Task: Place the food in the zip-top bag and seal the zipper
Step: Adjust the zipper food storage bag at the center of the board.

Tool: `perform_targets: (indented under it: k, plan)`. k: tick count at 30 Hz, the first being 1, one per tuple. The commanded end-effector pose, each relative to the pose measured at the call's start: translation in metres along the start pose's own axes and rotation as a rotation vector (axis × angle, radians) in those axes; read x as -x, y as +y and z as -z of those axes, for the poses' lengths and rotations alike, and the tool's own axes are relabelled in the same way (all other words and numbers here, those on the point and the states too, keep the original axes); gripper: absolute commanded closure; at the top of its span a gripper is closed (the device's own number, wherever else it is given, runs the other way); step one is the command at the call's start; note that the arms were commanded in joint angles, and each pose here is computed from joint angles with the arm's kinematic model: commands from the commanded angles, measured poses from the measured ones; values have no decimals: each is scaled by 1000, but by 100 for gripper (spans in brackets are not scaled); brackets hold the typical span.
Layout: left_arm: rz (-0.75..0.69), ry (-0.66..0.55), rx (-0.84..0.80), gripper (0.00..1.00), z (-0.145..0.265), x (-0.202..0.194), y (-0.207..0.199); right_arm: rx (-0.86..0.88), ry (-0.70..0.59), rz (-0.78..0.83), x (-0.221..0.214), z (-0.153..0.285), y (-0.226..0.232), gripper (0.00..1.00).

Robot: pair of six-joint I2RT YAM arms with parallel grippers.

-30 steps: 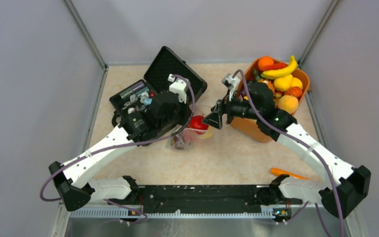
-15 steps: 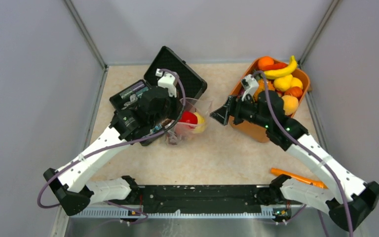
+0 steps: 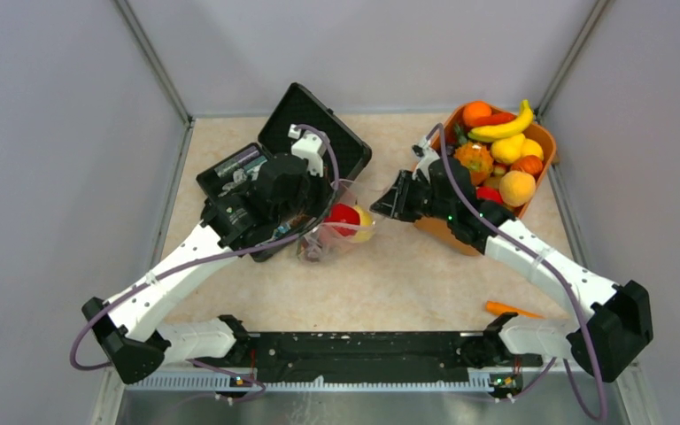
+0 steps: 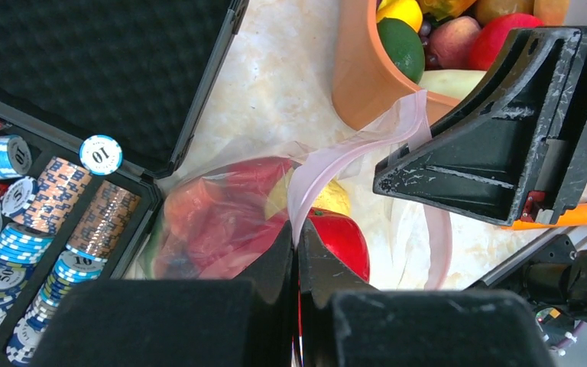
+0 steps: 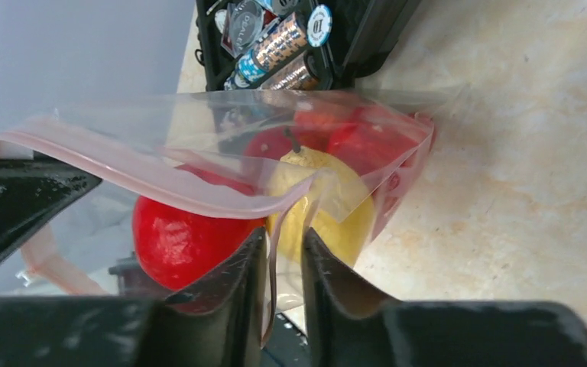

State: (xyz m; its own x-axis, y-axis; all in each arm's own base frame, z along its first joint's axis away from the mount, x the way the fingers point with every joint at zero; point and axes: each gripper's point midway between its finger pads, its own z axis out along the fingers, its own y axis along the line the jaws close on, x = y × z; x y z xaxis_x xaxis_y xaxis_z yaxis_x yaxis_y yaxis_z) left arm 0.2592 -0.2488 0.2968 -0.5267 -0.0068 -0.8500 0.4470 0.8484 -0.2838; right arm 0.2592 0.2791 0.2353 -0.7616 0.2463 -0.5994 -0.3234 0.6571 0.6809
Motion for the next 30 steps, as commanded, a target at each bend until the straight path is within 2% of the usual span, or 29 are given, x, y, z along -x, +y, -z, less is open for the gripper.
perform_targets:
  k: [1,3,8,11,15,17,19,22,24,27,30]
  plan:
    - [10,-56,-63,100,1,19,-15,55,-81,40,26,7,29,90]
    - [-23,-47,-132,100,4,16,-25,61,-118,82,37,13,36,100]
    - [-71,-35,-276,93,16,13,-47,91,-160,197,59,26,55,100]
    - [-86,-31,-301,82,18,10,-50,98,-147,254,64,27,62,100]
    - [-95,-19,-312,78,21,8,-51,45,-142,324,70,27,56,100]
    - [-101,-23,-340,66,27,10,-55,47,-149,367,73,27,57,100]
    - [-113,-50,-379,61,38,14,-60,61,-158,416,77,30,61,100]
    - [-135,-110,-382,38,52,23,-58,71,-168,503,81,33,64,100]
    - [-138,-147,-355,33,61,29,-52,88,-156,577,80,36,66,100]
    - [-175,-189,-356,15,79,37,-48,161,-118,692,73,41,77,100]
    - [-202,-232,-380,11,96,44,-47,194,-108,726,73,44,84,100]
